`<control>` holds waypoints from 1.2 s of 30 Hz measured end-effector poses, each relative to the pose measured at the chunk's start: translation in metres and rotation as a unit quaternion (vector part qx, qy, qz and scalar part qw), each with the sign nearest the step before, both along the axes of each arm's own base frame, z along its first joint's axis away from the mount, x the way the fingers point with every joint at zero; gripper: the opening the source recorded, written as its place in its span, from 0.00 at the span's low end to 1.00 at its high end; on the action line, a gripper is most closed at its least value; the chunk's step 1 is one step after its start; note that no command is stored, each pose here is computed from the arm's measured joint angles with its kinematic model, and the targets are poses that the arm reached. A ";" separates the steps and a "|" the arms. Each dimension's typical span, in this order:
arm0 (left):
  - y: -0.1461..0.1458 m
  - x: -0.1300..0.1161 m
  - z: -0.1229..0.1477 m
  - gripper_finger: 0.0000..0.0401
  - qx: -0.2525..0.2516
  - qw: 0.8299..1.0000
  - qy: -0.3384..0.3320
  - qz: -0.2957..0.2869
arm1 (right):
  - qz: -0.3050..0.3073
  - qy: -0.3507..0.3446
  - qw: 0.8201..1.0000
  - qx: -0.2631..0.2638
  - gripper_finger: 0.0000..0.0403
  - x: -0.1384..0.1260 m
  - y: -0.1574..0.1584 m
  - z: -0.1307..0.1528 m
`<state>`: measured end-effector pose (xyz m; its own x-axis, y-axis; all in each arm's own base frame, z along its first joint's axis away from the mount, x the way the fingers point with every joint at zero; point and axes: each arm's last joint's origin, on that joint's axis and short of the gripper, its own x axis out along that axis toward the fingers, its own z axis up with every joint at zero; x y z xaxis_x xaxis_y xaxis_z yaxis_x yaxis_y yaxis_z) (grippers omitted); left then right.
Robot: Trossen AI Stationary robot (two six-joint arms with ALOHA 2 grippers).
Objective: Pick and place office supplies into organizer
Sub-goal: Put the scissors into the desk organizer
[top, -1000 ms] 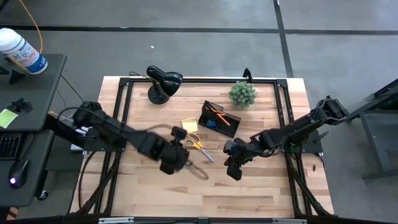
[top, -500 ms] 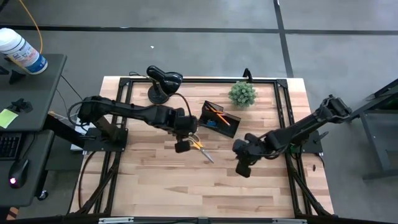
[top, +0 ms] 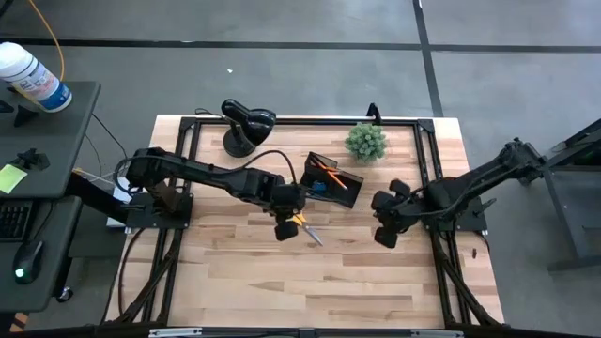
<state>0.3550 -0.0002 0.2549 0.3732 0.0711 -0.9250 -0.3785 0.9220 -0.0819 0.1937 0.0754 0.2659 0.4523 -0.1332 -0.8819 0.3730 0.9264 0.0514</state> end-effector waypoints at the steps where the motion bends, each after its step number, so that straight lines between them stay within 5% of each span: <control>1: 0.000 0.003 -0.002 0.00 0.001 1.000 -0.011 -0.008 | 0.001 -0.001 1.000 -0.005 0.02 -0.003 -0.003 0.003; 4: -0.002 0.005 -0.009 0.00 0.013 0.998 -0.014 -0.066 | 0.009 -0.005 1.000 -0.015 0.02 -0.013 -0.011 0.010; 7: -0.009 0.007 -0.014 0.00 0.056 0.980 -0.028 -0.186 | 0.014 -0.019 1.000 -0.017 0.01 -0.024 -0.019 0.019; 14: -0.019 -0.010 -0.030 0.00 0.153 0.890 0.074 -0.422 | 0.014 -0.104 0.994 -0.013 0.01 -0.049 -0.037 0.044; 18: -0.018 -0.015 -0.037 0.00 0.173 0.854 0.101 -0.480 | 0.021 -0.142 0.989 -0.017 0.01 -0.056 -0.044 0.053; 24: -0.017 -0.017 -0.047 0.00 0.200 0.844 0.109 -0.486 | 0.044 -0.157 0.986 -0.038 0.02 -0.058 -0.048 0.057; 31: -0.003 -0.013 -0.047 0.00 0.190 0.877 0.097 -0.430 | 0.057 -0.161 0.984 -0.054 0.01 -0.055 -0.050 0.058; 36: 0.012 -0.006 -0.061 0.00 0.182 0.861 0.104 -0.464 | 0.049 -0.174 0.983 -0.040 0.01 -0.052 -0.053 0.060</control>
